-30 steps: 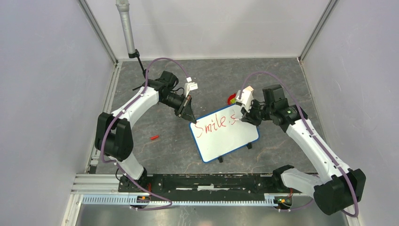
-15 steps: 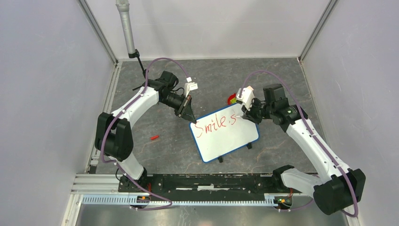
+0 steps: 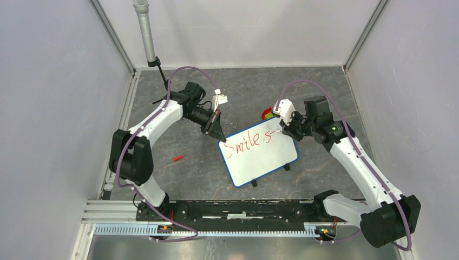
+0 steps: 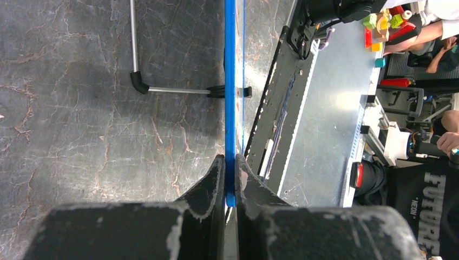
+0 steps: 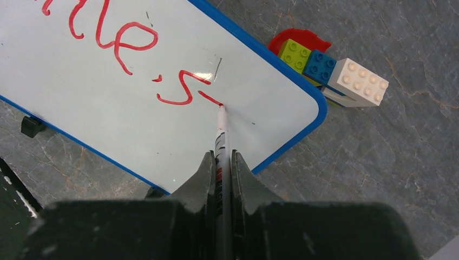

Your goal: Write a sentence on the whiteboard

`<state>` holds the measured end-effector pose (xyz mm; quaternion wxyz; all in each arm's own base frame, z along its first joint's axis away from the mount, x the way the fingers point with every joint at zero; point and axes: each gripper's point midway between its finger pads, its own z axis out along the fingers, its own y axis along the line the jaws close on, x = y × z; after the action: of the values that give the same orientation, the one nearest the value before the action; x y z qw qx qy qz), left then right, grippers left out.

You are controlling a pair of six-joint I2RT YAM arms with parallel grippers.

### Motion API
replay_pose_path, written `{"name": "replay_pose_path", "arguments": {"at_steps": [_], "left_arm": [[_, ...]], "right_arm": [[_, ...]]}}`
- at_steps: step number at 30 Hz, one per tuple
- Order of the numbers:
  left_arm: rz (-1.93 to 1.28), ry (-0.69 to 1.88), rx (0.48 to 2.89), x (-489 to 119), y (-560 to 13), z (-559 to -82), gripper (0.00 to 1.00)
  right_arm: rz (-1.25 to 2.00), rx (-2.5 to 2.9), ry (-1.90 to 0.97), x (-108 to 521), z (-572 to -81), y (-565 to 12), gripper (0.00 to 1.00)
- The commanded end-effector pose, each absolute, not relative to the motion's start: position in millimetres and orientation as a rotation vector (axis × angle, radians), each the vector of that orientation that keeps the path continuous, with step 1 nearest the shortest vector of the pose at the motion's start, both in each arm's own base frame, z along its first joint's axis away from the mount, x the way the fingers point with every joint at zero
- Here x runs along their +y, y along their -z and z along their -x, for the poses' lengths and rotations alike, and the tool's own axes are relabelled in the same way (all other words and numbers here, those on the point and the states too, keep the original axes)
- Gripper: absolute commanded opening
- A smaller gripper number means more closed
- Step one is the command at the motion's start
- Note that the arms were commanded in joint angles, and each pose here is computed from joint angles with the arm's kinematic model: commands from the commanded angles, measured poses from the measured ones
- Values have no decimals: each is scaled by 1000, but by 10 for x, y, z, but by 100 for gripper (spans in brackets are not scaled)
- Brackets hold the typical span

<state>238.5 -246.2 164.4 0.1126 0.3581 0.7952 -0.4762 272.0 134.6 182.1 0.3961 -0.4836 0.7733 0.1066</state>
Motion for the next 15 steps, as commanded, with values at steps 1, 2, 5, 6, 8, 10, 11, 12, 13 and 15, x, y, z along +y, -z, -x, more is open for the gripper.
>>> {"name": "replay_pose_path", "arguments": {"at_steps": [1, 2, 5, 6, 8, 10, 11, 12, 13, 15], "left_arm": [[-1105, 1392, 2267, -2486, -1717, -2408, 2], [-1107, 1394, 2265, -2489, -1720, -2404, 2], [-1105, 1393, 2265, -2490, -1725, -2408, 2], [-1106, 1393, 2263, -2492, -1728, -2413, 3], [-1104, 1396, 2265, -2492, -1725, -2413, 2], [-1104, 1397, 2266, -2493, -1720, -2411, 2], [-1104, 1396, 2266, -2492, -1720, -2414, 2], [-1105, 1395, 2264, -2492, -1723, -2414, 3], [-1105, 1395, 2264, -2491, -1725, -2412, 3], [-1106, 1394, 2264, -2492, -1724, -2412, 2]], "right_arm": [[1216, 1899, -229, 1332, -2804, -2010, 0], [1219, 1885, -245, 1355, -2790, -2046, 0], [1239, 1838, -312, 1455, -2728, -2171, 0], [1249, 1822, -337, 1493, -2709, -2207, 0], [1249, 1812, -353, 1521, -2711, -2237, 0], [1242, 1808, -357, 1536, -2737, -2249, 0], [1237, 1807, -349, 1534, -2759, -2251, 0], [1228, 1808, -339, 1530, -2789, -2254, 0], [1219, 1815, -323, 1514, -2821, -2244, 0], [1202, 1824, -299, 1492, -2874, -2229, 0]]}}
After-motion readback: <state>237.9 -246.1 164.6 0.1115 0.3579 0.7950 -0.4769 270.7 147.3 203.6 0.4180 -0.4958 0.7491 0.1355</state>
